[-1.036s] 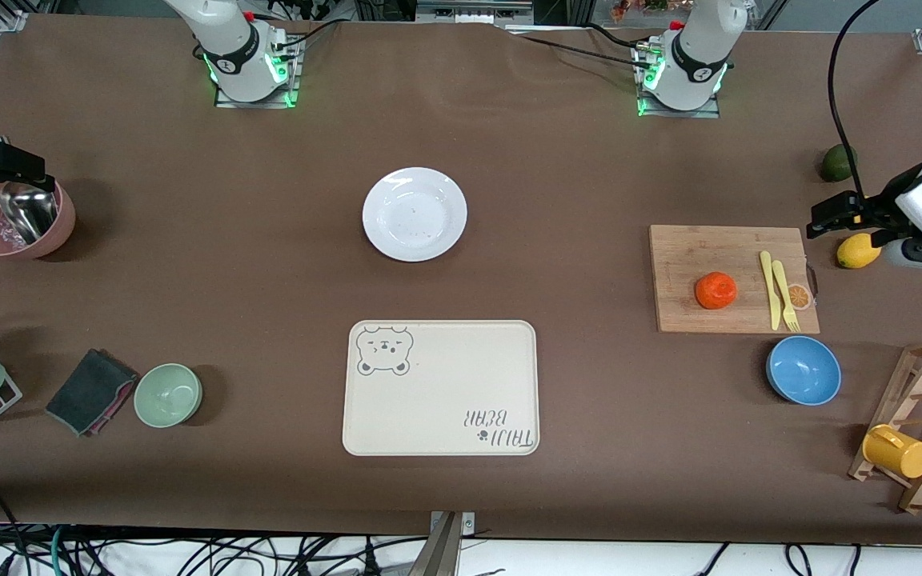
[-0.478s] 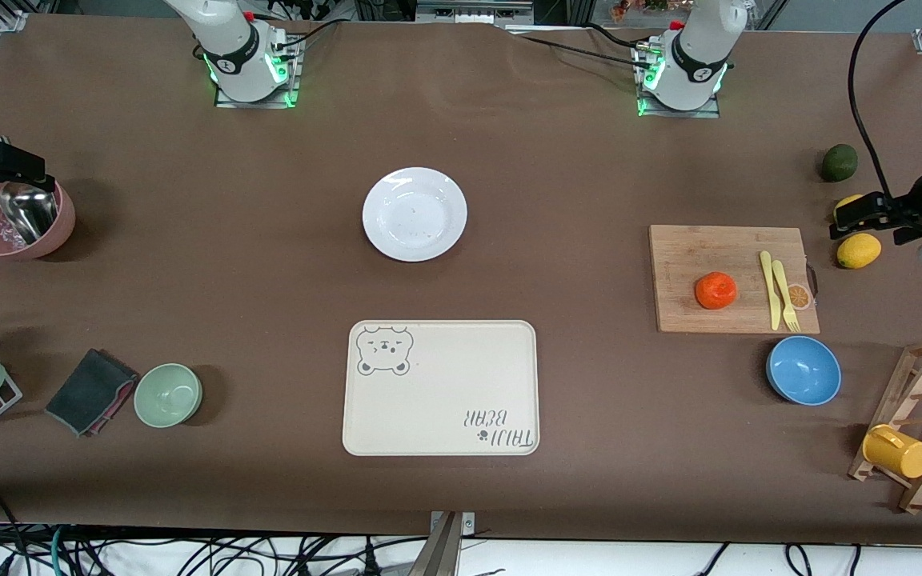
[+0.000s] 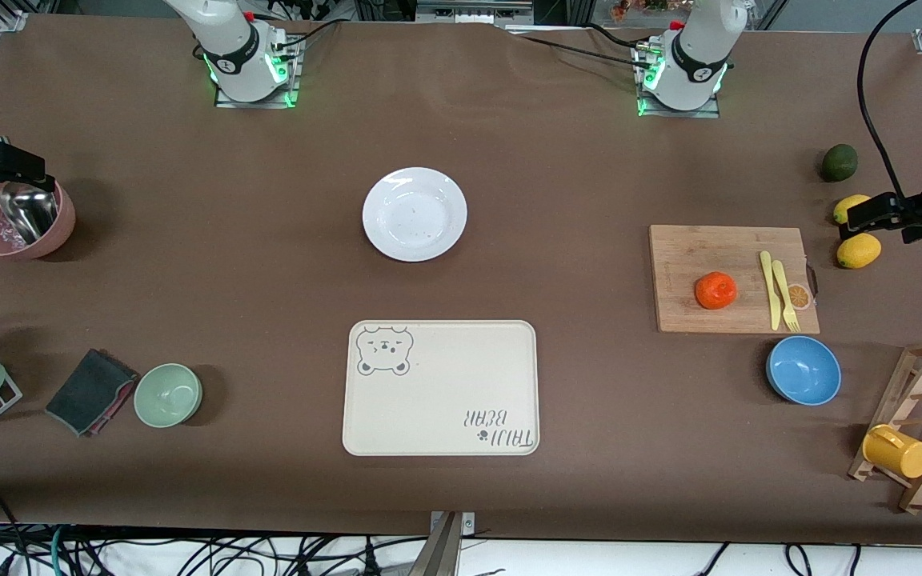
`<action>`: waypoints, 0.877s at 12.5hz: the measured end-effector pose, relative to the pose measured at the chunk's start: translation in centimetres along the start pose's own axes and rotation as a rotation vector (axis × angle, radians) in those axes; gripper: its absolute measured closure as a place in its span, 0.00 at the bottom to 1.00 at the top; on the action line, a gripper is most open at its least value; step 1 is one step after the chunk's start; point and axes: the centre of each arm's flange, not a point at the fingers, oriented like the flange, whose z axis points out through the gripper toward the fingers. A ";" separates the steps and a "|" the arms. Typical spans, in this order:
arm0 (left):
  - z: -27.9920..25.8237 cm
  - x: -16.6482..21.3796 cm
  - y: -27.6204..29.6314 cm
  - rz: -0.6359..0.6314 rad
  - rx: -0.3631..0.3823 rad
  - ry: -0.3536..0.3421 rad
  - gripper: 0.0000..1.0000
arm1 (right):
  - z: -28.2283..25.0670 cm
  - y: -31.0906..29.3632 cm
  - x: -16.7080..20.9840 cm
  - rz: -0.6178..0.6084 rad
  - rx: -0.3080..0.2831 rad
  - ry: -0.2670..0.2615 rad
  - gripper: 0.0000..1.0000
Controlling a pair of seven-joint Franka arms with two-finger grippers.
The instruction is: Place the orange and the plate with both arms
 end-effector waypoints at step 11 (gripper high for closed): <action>0.0 -0.6 5.2 0.066 -0.009 -0.075 0.00 | 0.0 0.0 0.0 0.000 0.000 -0.001 0.00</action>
